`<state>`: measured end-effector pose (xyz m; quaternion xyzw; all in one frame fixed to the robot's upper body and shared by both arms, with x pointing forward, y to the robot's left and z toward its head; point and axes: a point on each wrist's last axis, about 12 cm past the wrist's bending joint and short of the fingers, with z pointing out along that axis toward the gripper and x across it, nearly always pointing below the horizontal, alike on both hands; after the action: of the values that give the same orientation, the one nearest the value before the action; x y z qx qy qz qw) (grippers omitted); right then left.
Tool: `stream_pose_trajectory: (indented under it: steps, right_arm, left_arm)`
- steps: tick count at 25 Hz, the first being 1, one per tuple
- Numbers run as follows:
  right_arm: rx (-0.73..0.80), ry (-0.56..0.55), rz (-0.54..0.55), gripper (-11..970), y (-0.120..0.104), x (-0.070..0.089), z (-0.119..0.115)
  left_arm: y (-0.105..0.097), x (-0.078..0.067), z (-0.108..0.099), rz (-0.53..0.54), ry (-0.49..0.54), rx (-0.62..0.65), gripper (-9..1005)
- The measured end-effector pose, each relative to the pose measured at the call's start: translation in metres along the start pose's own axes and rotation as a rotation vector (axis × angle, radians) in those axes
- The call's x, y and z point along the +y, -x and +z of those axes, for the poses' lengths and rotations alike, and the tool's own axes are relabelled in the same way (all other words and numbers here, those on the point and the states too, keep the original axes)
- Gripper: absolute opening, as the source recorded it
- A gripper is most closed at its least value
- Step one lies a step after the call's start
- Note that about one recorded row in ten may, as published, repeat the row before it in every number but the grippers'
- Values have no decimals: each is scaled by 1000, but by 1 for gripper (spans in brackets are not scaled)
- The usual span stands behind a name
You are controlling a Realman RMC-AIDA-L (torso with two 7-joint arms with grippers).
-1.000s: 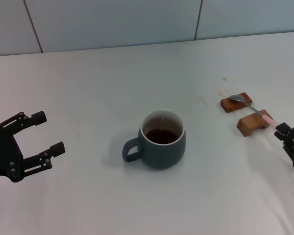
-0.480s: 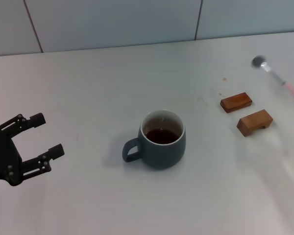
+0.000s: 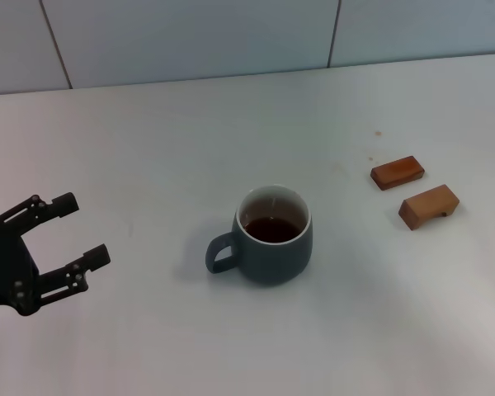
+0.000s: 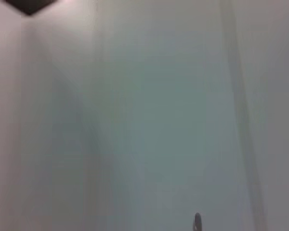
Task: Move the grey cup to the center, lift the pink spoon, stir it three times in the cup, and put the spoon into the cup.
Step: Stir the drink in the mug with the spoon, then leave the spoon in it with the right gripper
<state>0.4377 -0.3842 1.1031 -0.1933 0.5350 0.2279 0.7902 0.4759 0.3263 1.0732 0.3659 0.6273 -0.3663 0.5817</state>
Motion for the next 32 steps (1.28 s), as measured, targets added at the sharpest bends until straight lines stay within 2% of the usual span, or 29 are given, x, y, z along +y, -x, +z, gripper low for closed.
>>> stream_pose_trajectory:
  steps: [1,2,5,6,7,8,9,13,16,18,21,25,32]
  right_arm:
    - [38,108,11,110,20,-9,7]
    - [38,108,11,110,20,-9,7]
    - [110,239,32,109,50,-21,20]
    - [182,304,46,109,68,-26,32]
    - [182,304,46,109,68,-26,32]
    - [263,363,55,109,83,-27,45]
    - [263,363,55,109,83,-27,45]
    - [399,428,74,109,104,-26,70]
    - [488,471,127,109,116,-22,91]
    - [507,478,143,109,118,-21,96]
    - [609,512,214,109,126,-20,116]
    - [701,522,259,110,132,-18,132]
    - [994,499,292,110,128,-9,175]
  left_arm:
    - [0,0,0,-1,0,0,832]
    - [0,0,0,-1,0,0,832]
    - [0,-1,0,-2,0,-1,832]
    - [0,-1,1,-3,-2,-3,832]
    - [0,-1,1,-3,-2,-3,832]
    - [0,-1,1,-4,-4,-4,832]
    - [0,-2,1,-4,-5,-5,832]
    - [0,-2,1,-5,-7,-7,832]
    - [0,-2,1,-5,-9,-9,832]
    - [0,-2,1,-5,-10,-11,832]
    - [1,-2,2,-4,-11,-14,832]
    - [1,-2,2,-4,-10,-17,832]
    - [1,-3,1,-4,-13,-22,832]
